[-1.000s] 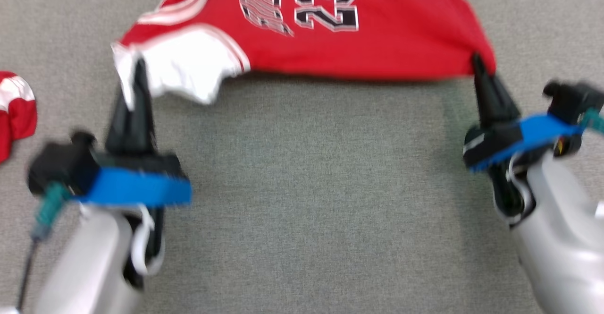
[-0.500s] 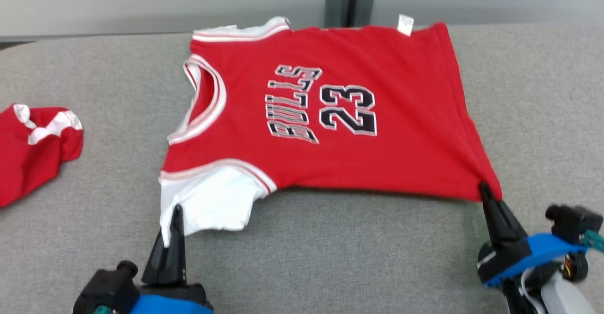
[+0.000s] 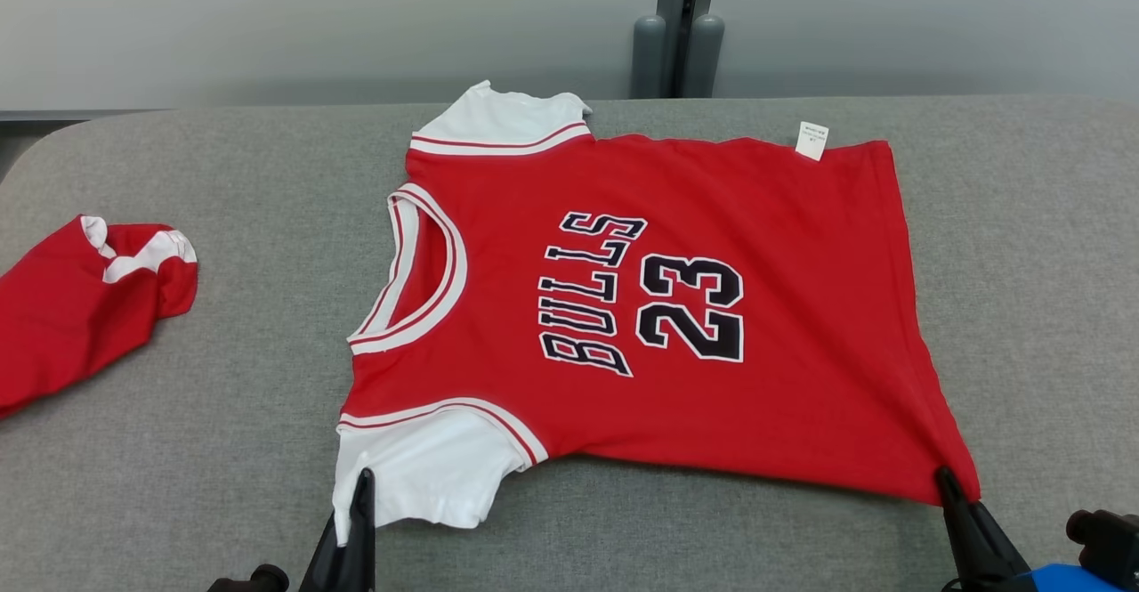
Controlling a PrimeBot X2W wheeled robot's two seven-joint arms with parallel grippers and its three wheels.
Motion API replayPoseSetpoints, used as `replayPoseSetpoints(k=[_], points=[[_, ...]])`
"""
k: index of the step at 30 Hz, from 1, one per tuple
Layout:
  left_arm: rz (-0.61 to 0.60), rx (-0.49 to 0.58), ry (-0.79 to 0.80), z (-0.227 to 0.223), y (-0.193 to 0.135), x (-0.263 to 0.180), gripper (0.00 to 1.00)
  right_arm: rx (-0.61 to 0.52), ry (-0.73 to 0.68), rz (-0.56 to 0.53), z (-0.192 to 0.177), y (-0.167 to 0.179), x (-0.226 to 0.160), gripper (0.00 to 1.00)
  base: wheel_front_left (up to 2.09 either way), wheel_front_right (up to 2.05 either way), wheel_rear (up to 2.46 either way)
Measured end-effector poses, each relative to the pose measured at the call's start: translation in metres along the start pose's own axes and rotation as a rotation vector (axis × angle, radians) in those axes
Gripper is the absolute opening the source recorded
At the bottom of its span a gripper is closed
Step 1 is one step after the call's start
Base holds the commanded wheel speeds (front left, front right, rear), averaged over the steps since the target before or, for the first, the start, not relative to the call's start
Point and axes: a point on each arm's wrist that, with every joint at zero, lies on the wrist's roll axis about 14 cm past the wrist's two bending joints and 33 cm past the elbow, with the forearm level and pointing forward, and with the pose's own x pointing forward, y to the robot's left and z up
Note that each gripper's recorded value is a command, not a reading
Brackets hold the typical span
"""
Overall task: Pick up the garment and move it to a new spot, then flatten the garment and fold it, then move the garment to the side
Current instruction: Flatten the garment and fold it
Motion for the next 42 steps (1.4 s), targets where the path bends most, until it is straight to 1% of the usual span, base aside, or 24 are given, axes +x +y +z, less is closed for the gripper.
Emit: replayPoseSetpoints(k=[15,23,31,42], points=[[-0.026,0.053,-0.015,0.01,0.002,0.007,0.0,0.011,0.007,0.012,0.006,0.011,-0.006,0.0,0.0,0.0,0.0],[-0.074,0.084,-0.033,0.021,-0.005,0.021,0.0,0.025,0.003,0.029,0.011,0.017,-0.003,0.0,0.0,0.0,0.0],[-0.135,0.134,-0.037,0.031,-0.01,0.05,0.0,0.039,0.015,0.036,0.018,0.017,0.01,0.0,0.0,0.0,0.0],[-0.195,0.194,-0.002,0.031,-0.009,0.099,0.0,0.048,0.045,0.038,0.027,0.015,0.043,0.0,0.0,0.0,0.0]])
